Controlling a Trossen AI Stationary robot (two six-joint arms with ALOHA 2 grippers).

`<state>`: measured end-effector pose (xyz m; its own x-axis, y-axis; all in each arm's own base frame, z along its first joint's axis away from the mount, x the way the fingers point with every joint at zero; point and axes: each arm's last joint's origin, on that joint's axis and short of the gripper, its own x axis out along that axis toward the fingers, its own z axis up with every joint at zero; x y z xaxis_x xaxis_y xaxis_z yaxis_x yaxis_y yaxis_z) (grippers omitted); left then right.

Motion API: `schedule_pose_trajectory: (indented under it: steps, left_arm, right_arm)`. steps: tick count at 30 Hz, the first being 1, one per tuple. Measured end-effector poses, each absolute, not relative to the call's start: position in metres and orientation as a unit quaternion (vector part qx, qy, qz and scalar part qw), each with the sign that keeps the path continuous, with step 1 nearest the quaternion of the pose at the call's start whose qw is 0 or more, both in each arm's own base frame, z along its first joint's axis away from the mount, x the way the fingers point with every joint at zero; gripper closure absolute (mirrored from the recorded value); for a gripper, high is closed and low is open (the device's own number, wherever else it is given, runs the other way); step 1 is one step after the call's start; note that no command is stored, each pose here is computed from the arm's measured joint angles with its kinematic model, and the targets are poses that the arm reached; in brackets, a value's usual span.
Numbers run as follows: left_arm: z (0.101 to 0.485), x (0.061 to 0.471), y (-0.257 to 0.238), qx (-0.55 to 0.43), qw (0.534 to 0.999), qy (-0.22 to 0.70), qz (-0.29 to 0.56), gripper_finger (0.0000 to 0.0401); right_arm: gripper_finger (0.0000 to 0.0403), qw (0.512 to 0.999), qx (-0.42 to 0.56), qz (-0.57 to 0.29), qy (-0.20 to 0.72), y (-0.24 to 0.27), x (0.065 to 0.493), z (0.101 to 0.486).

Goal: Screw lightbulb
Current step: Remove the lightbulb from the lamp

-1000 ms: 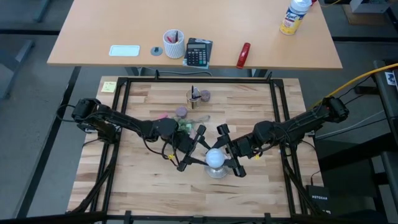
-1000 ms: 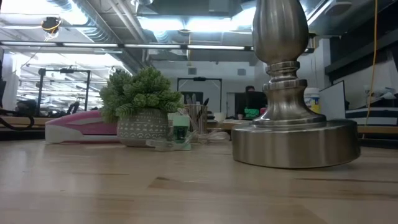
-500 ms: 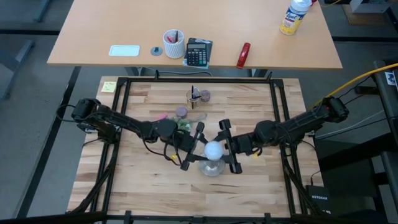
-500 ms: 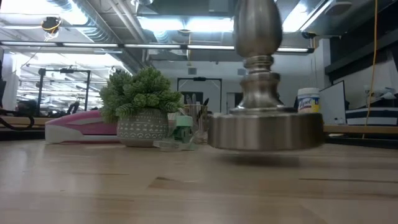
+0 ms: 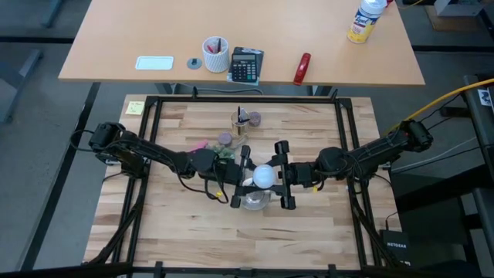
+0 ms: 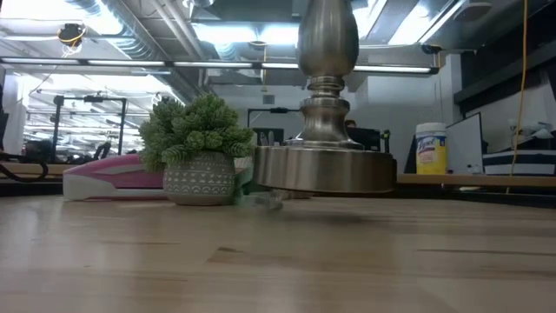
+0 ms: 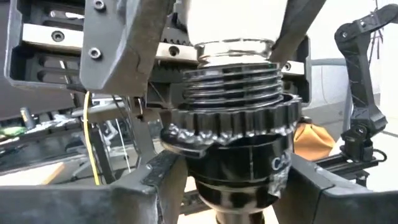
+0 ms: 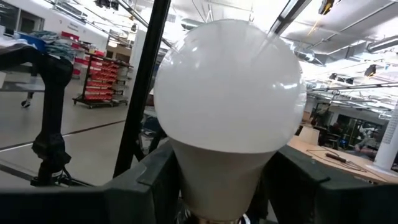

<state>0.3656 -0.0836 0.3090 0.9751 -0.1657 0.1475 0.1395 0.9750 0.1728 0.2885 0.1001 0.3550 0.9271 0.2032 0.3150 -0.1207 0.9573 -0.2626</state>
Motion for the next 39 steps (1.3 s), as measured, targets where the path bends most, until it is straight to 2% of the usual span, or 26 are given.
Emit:
schedule_pose_trajectory:
  steps: [7, 13, 24, 33, 39]
  left_arm:
    - [0.310, 0.365, -0.086, 0.073, 0.991, -0.085, -0.077, 0.0274]
    - [0.309, 0.365, -0.087, 0.056, 0.990, -0.082, -0.100, 0.0274]
    - [0.306, 0.364, -0.090, -0.015, 0.976, -0.048, -0.211, 0.0274]
    - [0.305, 0.364, -0.082, -0.063, 0.947, -0.025, -0.313, 0.0274]
    - [0.305, 0.365, -0.075, -0.066, 0.943, -0.021, -0.326, 0.0275]
  right_arm:
    - [0.0206, 0.973, -0.122, 0.090, -0.174, 0.101, 0.288, 0.355]
    - [0.0206, 0.971, -0.124, 0.106, -0.176, 0.102, 0.288, 0.355]
    - [0.0206, 0.962, -0.132, 0.164, -0.175, 0.105, 0.288, 0.352]
    - [0.0214, 0.953, -0.137, 0.203, -0.178, 0.107, 0.288, 0.351]
    - [0.0224, 0.955, -0.137, 0.201, -0.171, 0.107, 0.288, 0.349]
